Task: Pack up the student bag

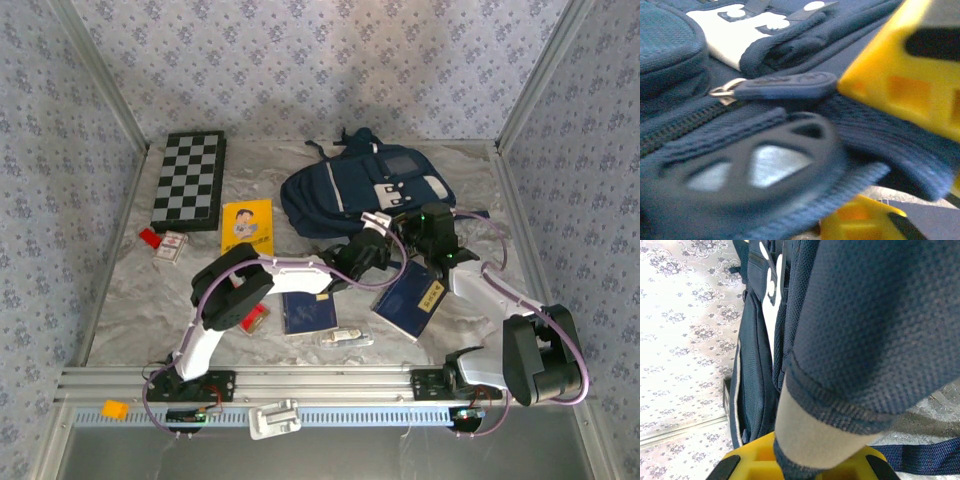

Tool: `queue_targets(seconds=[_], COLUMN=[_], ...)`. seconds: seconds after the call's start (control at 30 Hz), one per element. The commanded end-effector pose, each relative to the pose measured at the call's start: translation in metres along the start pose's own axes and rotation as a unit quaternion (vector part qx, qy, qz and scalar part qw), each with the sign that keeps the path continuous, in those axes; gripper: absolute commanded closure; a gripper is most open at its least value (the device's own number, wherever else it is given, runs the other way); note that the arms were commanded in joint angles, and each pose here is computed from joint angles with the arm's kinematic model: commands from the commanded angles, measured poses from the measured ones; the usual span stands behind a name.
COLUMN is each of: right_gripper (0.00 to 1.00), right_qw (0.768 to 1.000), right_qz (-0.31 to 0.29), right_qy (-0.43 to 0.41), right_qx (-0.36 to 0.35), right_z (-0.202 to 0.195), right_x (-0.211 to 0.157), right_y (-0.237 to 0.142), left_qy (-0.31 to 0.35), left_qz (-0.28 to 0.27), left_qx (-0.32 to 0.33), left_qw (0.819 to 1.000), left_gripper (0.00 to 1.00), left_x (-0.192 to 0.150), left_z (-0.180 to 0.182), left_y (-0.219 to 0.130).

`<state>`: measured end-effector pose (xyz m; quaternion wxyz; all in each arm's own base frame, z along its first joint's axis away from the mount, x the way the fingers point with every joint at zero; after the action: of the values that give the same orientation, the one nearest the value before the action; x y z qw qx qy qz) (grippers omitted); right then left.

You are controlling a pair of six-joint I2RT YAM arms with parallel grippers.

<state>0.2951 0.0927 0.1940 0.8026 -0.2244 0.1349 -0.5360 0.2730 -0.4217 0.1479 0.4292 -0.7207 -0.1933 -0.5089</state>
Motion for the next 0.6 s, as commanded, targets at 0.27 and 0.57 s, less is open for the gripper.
queue_targets(seconds=[0.27, 0.57], right_gripper=[1.00, 1.00], right_qw=[0.999, 0.999], right_qz=[0.006, 0.003], right_qy=[-0.002, -0.001], right_qx=[0.041, 0.037], right_z=[0.020, 0.021], right_x=[0.000, 0.006], right_y=[-0.009, -0.010], left_qy=[-0.006, -0.010], left_qz=[-0.030, -0.017], left_qx=[0.006, 0.014], left_qw=[0.999, 1.000], left_gripper=[1.00, 1.00], left_x=[0.021, 0.014], left_z=[0.013, 0.031], left_y=[-0.012, -0.028])
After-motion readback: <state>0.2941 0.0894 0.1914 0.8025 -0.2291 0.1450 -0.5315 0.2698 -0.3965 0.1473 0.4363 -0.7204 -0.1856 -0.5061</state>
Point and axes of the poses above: each hand's point on the last joint's axis, 136 mm out from that joint toward the fingers, its own y axis out along the fingers, its own z axis along the line the jaws close on, x = y × z, the point moved 9 cm from there along -y, back along the fingers, and after that the axes turned 6 degrees about y, right-handed, at the moved point
